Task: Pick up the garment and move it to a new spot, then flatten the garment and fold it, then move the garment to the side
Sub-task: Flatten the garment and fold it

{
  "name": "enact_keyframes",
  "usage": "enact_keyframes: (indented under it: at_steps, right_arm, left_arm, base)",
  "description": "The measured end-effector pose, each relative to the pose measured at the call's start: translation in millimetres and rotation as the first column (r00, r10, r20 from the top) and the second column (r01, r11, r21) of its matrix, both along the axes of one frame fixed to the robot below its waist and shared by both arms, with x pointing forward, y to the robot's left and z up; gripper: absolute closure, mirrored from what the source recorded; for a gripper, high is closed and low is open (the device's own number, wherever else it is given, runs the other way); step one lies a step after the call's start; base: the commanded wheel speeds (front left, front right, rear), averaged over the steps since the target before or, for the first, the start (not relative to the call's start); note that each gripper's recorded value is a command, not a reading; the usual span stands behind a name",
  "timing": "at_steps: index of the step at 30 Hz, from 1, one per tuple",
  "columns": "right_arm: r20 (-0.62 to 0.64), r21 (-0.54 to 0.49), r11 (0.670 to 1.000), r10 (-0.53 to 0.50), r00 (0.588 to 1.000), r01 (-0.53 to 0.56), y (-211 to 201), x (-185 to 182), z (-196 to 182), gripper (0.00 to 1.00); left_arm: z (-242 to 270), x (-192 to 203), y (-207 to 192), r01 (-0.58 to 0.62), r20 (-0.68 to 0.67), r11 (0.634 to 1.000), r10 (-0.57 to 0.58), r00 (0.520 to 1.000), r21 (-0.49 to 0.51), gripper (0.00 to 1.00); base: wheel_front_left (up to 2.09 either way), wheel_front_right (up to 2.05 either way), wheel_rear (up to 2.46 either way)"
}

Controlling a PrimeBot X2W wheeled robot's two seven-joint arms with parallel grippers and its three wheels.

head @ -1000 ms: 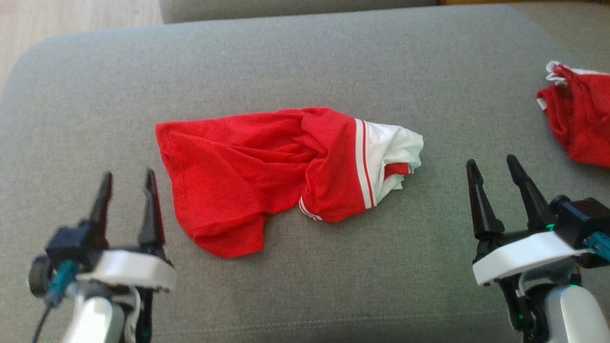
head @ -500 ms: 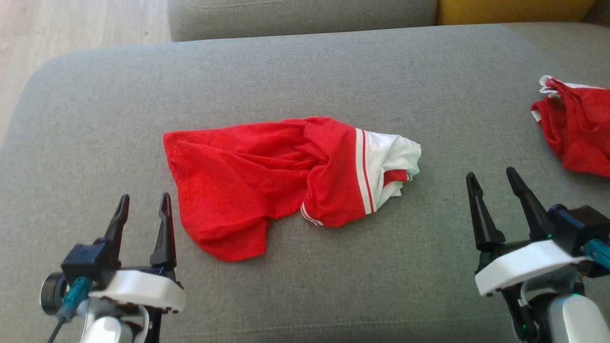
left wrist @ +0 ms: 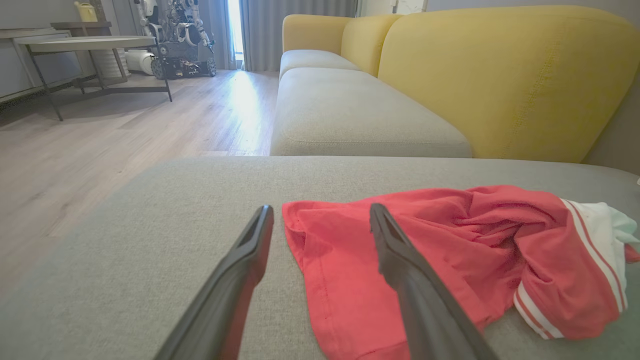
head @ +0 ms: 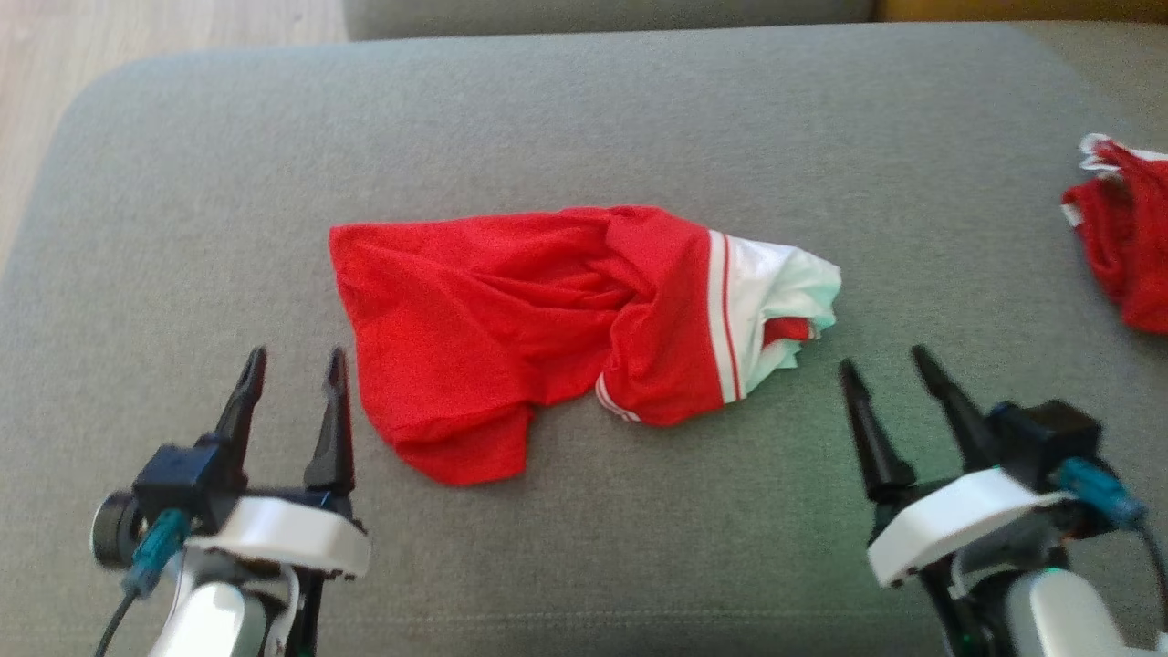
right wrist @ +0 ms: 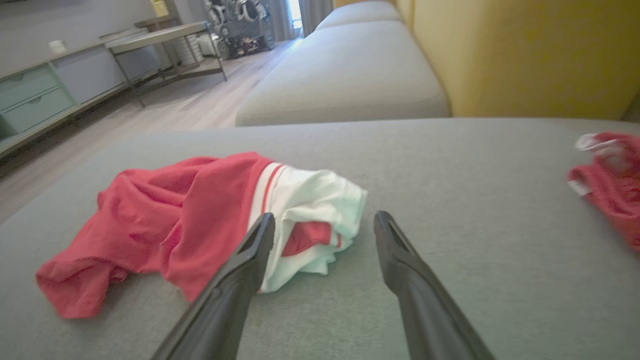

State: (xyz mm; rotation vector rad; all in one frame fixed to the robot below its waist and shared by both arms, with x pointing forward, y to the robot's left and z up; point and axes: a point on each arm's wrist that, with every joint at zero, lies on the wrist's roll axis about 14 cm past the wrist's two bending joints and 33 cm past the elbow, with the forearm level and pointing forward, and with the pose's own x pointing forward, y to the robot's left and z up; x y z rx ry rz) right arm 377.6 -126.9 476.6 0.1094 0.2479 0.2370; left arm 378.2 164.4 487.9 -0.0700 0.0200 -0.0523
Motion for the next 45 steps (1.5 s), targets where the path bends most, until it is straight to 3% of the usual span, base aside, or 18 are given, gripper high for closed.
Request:
enact_keyframes:
  at_steps: [7,16,17,18,26,35,45]
  right_arm:
    - [-0.170,0.023,0.992,0.125,0.978,-0.123,40,2,-54,0.00]
    - [-0.228,0.028,0.975,0.220,0.948,-0.220,69,33,-86,0.00]
    - [-0.233,0.033,0.973,0.230,0.945,-0.229,72,32,-88,0.58]
    - [-0.233,0.040,0.971,0.238,0.943,-0.235,75,32,-88,1.00]
    - [-0.072,0.037,0.974,0.224,0.972,-0.222,67,49,-44,1.00]
    - [0.133,0.012,0.996,0.082,0.988,-0.084,17,65,29,1.00]
    - [0.196,-0.017,0.999,0.032,0.980,-0.029,-7,92,53,1.00]
  left_arm:
    - [1,14,5,-0.014,0.013,1.000,0.014,1.000,0.001,0.00]
    - [-12,23,13,-0.041,-0.014,0.999,0.042,0.999,0.006,0.00]
    - [-14,23,14,-0.047,-0.019,0.999,0.047,0.999,0.005,0.00]
    - [-15,22,14,-0.050,-0.023,0.999,0.051,0.998,0.006,0.00]
    - [-11,26,13,-0.045,-0.003,0.999,0.045,0.999,0.018,0.00]
    - [-9,37,-6,0.012,0.015,1.000,-0.012,1.000,0.015,0.00]
    - [-14,52,-18,0.054,0.016,0.999,-0.054,0.998,0.009,0.00]
  base:
    - [0.00,0.00,0.00]
    - [0.00,0.00,0.00]
    - [0.00,0.00,0.00]
    - [0.00,0.00,0.00]
    - [0.00,0.00,0.00]
    - [0.00,0.00,0.00]
    - [0.00,0.00,0.00]
